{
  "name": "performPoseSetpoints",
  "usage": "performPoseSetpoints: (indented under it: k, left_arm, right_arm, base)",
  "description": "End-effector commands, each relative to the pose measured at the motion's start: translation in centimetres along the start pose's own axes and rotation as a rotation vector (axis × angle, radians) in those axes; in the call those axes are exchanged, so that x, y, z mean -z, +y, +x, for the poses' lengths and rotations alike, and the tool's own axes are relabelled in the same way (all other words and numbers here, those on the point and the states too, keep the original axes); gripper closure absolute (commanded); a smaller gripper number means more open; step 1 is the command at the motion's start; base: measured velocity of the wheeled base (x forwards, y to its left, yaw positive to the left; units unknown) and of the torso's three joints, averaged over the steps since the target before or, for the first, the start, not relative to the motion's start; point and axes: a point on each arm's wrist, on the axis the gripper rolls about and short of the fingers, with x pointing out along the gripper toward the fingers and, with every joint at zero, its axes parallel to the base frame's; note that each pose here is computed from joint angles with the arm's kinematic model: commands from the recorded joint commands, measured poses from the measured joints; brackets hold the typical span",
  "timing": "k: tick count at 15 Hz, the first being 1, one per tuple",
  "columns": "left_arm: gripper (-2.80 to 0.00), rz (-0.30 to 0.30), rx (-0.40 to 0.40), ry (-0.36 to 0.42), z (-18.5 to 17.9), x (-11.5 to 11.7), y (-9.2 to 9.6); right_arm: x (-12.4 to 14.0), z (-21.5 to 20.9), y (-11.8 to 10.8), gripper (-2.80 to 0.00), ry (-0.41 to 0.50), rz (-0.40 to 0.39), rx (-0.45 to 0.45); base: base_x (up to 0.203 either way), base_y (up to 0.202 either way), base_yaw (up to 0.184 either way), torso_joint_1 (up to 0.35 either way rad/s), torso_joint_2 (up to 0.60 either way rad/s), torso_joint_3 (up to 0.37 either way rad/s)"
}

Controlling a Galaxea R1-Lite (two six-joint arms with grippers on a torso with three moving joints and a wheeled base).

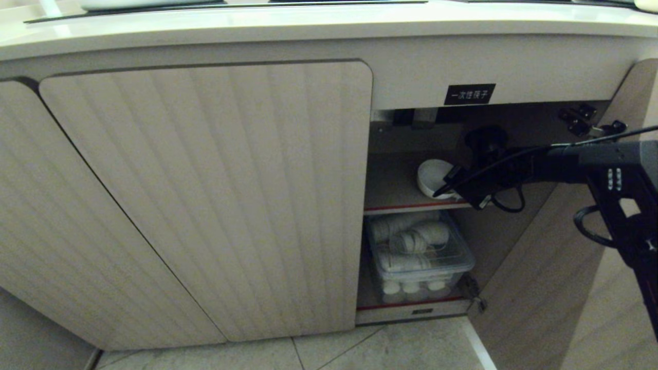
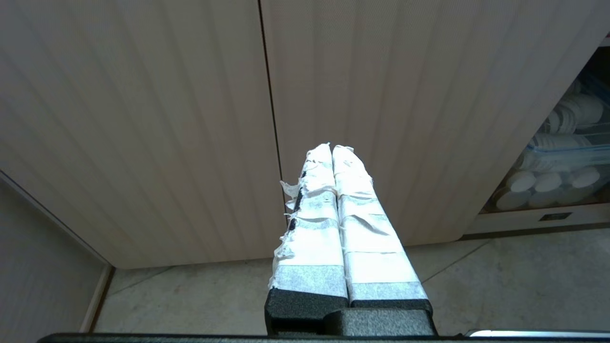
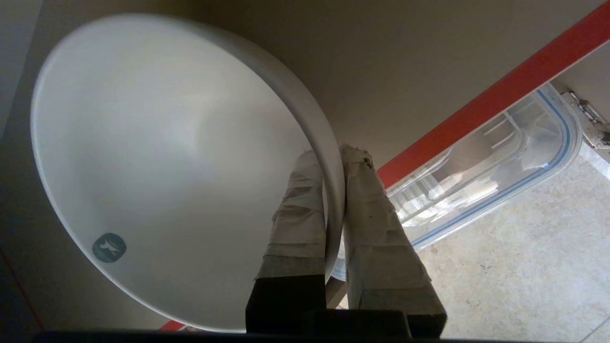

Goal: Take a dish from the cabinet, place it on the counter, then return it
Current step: Put it back into the cabinet

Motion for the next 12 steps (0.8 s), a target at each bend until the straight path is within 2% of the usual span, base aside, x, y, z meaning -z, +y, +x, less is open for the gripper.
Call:
performPoseSetpoints:
  k: [1,5,6,7,12]
  left_arm:
    - [0.0,0.0,-0.001,0.001,0.01,0.02,0.0]
    - [0.0,0.0,0.0,0.001,0.01,0.02,0.0]
    - [0.0,0.0,-0.001,-0.001,-0.01,-0.02,0.0]
    - [0.0,0.0,-0.001,0.001,0.01,0.02,0.0]
    - [0.0,0.0,-0.001,0.0,0.0,0.01,0.0]
  right_arm:
    - [0.11,0.1,-0.05,0.0,0.005,0.004,0.003]
    - [0.1,0.1,-0.03,0.0,0.005,0.004,0.001]
    - [0.1,0.1,-0.03,-1.62,0.005,0.004,0.001]
    - [0.1,0.1,-0.03,-2.8,0.005,0.004,0.001]
    - [-0.23,0.09,0.33,-2.8,-0.031,0.003,-0.031]
  base:
    - [0.0,0.0,0.0,0.0,0.0,0.0]
    - [0.0,0.0,0.0,0.0,0.0,0.0]
    - [0.0,0.0,0.0,0.0,0.0,0.0]
    - [0.0,0.0,0.0,0.0,0.0,0.0]
    - [0.0,0.0,0.0,0.0,0.0,0.0]
